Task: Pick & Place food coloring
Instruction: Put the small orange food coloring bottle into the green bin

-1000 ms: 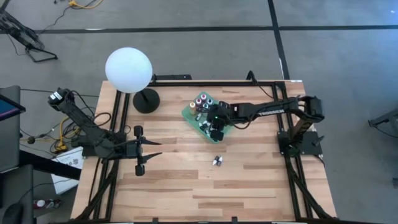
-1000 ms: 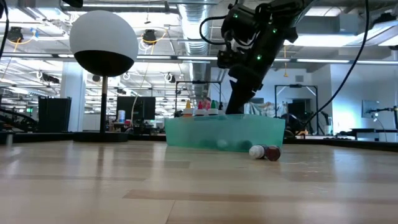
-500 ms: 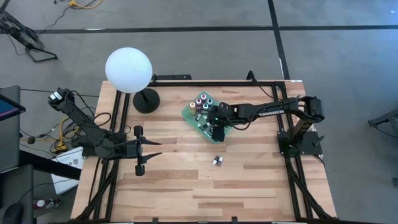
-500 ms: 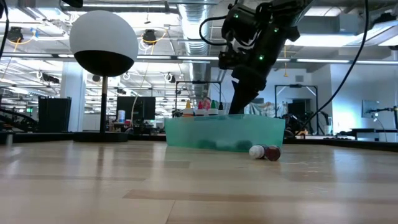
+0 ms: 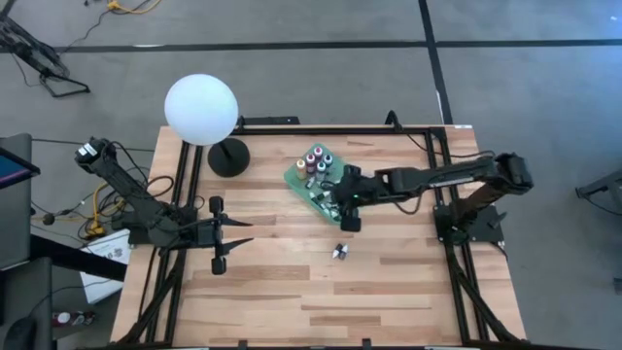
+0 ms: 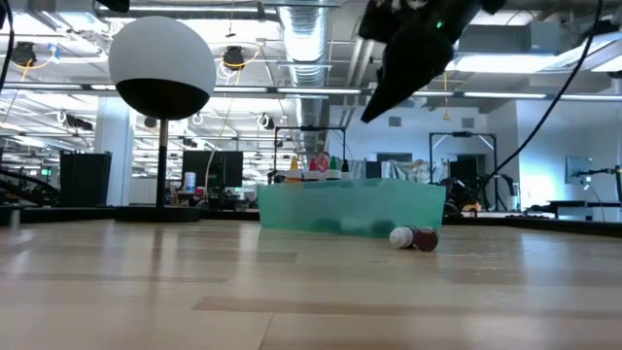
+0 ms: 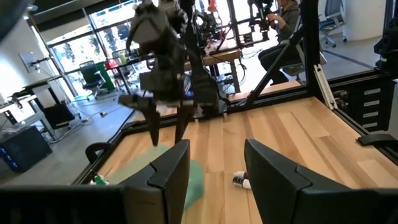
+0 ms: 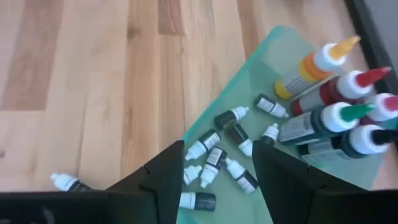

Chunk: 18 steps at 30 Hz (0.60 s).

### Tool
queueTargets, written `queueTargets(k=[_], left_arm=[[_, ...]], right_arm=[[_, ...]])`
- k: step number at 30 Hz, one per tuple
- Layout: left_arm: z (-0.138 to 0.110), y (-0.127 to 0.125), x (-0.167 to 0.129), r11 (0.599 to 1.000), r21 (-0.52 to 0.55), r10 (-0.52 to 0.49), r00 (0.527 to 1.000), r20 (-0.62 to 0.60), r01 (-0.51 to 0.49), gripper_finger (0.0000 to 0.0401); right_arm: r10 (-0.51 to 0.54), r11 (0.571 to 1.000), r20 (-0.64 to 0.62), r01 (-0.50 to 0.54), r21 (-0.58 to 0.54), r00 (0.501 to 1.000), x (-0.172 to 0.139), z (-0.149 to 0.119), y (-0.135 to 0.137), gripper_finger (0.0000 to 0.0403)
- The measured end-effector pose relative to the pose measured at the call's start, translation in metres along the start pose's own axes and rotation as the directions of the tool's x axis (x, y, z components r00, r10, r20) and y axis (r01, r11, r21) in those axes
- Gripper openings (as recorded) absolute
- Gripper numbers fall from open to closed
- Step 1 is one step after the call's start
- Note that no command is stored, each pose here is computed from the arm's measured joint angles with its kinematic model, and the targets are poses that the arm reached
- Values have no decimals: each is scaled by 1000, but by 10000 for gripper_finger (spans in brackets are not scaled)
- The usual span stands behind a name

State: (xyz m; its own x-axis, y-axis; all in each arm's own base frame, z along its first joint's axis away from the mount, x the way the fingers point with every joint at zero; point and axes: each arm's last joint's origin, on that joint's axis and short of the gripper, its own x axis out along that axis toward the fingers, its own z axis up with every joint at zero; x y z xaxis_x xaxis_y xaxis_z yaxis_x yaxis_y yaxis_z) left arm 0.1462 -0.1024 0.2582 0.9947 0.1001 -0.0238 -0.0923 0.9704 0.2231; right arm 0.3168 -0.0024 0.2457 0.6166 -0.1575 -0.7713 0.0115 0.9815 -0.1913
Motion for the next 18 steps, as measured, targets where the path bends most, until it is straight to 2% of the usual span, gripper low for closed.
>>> queueTargets(k=[4,12,18], left_arm=[[0,0,0,1000,0,0,1000,0,0,148],[0,0,0,1000,0,-4,1000,1,4,148],[0,0,0,1000,0,-4,1000,1,4,148]], right_arm=[[5,1000,46,-6,2,999,-23,0,1,172],[26,998,159,-35,54,987,-56,-28,10,164],[81,996,324,-90,15,942,-75,-46,28,166]])
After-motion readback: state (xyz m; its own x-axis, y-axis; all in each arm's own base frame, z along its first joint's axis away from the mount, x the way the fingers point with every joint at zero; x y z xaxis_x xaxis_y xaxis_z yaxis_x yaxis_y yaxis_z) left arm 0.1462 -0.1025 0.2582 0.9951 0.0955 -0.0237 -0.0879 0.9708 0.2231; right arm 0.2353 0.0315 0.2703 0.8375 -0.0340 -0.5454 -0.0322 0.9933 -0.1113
